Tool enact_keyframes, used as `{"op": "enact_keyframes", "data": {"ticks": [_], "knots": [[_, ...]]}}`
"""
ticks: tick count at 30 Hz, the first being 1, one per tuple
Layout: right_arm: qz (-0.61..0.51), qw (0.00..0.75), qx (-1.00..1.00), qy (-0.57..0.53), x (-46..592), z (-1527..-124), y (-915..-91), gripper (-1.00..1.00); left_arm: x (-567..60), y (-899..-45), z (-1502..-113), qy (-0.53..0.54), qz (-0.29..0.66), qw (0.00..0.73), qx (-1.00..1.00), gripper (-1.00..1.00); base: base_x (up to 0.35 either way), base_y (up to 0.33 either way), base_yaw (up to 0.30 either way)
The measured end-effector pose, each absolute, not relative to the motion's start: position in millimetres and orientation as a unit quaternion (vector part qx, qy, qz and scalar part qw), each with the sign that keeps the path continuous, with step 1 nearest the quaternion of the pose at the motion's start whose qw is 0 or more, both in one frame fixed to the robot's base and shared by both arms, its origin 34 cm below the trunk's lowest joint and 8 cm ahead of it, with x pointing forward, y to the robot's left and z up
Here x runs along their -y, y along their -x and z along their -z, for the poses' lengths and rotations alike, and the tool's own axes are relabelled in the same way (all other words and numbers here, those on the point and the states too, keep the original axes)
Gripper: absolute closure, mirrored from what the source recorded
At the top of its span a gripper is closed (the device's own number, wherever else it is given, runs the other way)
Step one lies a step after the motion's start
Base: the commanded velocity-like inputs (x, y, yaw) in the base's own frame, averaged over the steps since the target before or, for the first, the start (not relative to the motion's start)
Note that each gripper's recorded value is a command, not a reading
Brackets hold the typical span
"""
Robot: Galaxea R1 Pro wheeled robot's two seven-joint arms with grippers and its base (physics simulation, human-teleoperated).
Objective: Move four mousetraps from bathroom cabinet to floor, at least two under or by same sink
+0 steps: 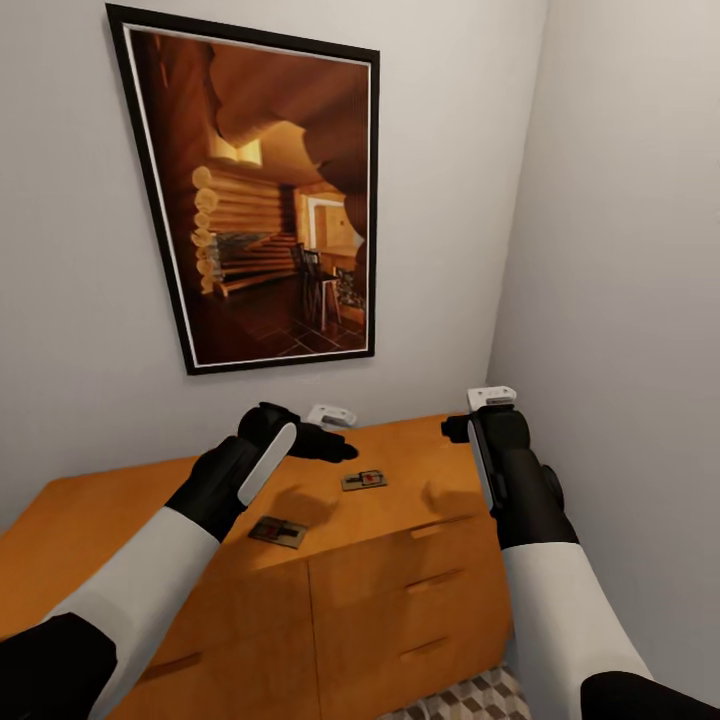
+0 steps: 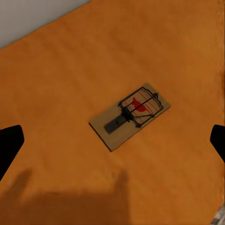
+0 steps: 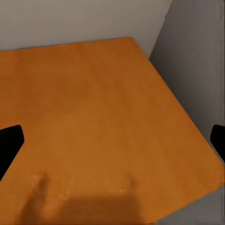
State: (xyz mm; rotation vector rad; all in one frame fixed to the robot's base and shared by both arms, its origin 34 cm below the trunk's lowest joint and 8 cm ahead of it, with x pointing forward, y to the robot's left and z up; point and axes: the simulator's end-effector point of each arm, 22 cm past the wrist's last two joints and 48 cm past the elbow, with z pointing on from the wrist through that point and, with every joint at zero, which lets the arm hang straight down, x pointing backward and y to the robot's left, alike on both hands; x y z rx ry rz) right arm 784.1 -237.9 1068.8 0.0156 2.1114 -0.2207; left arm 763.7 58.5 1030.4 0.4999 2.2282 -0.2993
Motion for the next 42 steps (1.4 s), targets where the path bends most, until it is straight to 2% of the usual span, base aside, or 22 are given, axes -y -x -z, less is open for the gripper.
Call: {"op": "enact_keyframes", "data": {"ticks": [21, 42], "knots": [[0.095, 0.488, -0.868, -0.007, 239.6, -1069.2, -784.0, -1.00, -40.1, -749.8, -1011.7, -0.247, 0.094, 0.392, -0.881, -1.00, 0.008, 0.000, -0.028], [0.096, 0.487, -0.868, -0.008, 243.1, -1068.8, -783.8, -1.00, -39.4, -749.0, -1008.5, -0.247, 0.096, 0.387, -0.883, -1.00, 0.255, 0.000, 0.000]]}}
